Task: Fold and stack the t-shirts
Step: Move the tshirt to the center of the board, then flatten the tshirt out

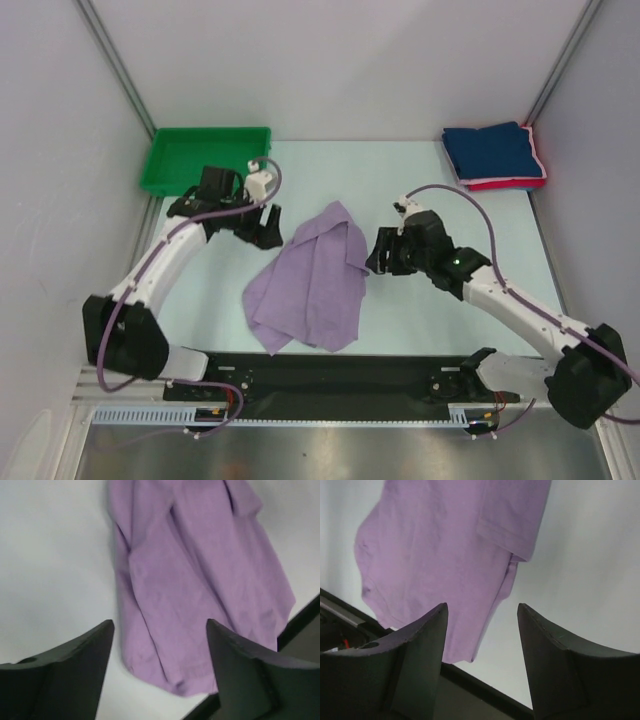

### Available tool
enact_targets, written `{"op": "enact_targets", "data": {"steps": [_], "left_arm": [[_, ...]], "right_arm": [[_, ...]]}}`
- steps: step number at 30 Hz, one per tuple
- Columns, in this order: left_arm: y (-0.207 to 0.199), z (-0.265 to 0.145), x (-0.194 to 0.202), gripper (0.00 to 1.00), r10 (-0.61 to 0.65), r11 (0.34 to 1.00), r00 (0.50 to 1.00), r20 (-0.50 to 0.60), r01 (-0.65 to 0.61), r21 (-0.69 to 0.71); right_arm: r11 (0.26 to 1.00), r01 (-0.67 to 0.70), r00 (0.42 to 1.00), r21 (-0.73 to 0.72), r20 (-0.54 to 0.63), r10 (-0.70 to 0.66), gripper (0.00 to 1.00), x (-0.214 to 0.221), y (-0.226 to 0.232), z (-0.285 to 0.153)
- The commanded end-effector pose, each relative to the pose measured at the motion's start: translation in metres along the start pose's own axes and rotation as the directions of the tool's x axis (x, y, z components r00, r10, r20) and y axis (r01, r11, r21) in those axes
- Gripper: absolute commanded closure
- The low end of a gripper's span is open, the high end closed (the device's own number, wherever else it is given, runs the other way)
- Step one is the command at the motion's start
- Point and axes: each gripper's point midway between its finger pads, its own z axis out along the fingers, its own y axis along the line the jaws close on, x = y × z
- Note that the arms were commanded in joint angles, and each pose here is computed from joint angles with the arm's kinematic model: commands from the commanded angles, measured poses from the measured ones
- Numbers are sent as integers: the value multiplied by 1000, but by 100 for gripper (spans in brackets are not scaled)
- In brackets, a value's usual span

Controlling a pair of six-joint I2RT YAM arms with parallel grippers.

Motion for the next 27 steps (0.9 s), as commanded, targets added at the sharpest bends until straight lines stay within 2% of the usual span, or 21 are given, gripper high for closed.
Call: {"op": "enact_targets", "data": {"steps": [1, 3, 5, 7, 8, 12, 15, 18, 19, 21, 27], "left_arm": [[-16, -15, 54, 24, 46, 999, 996, -76, -47, -5], [-14, -16, 95, 35, 59, 998, 978, -202, -62, -6], [-14, -19, 119, 39, 66, 998, 955, -288, -68, 3], [-12, -22, 117, 36, 99, 995, 948, -304, -102, 6], [-11, -19, 120, 32, 106, 994, 944, -312, -108, 11], [-9, -3, 134, 32, 113, 994, 918, -380, -109, 33], [-14, 11, 143, 34, 132, 991, 897, -422, -116, 65], [-21, 22, 148, 37, 135, 989, 892, -431, -98, 106], [-21, 24, 149, 37, 128, 990, 893, -431, -90, 108], [-21, 28, 147, 39, 126, 990, 893, -431, -84, 117], [-29, 39, 142, 39, 155, 983, 888, -432, -96, 156]], "right_arm": [[995, -22, 999, 95, 48, 17, 36, -15, -6, 33], [990, -22, 998, 142, 67, 12, 33, -26, -8, 48], [980, -6, 1000, 198, 21, 2, 30, -22, -18, 72], [983, 4, 1000, 183, 18, -8, 29, -35, -9, 85], [983, 12, 999, 185, -36, -5, 29, -23, -12, 102], [980, 10, 997, 201, -75, 5, 30, -26, -10, 134], [974, 14, 995, 228, -98, 9, 38, -26, -14, 147], [963, 15, 992, 270, -125, 20, 68, -22, -26, 153], [957, 6, 992, 289, -125, 32, 87, -22, -30, 152], [944, -29, 990, 328, -118, 72, 100, -24, -51, 147], [914, -121, 989, 388, -35, 146, 100, -43, -100, 111]]}}
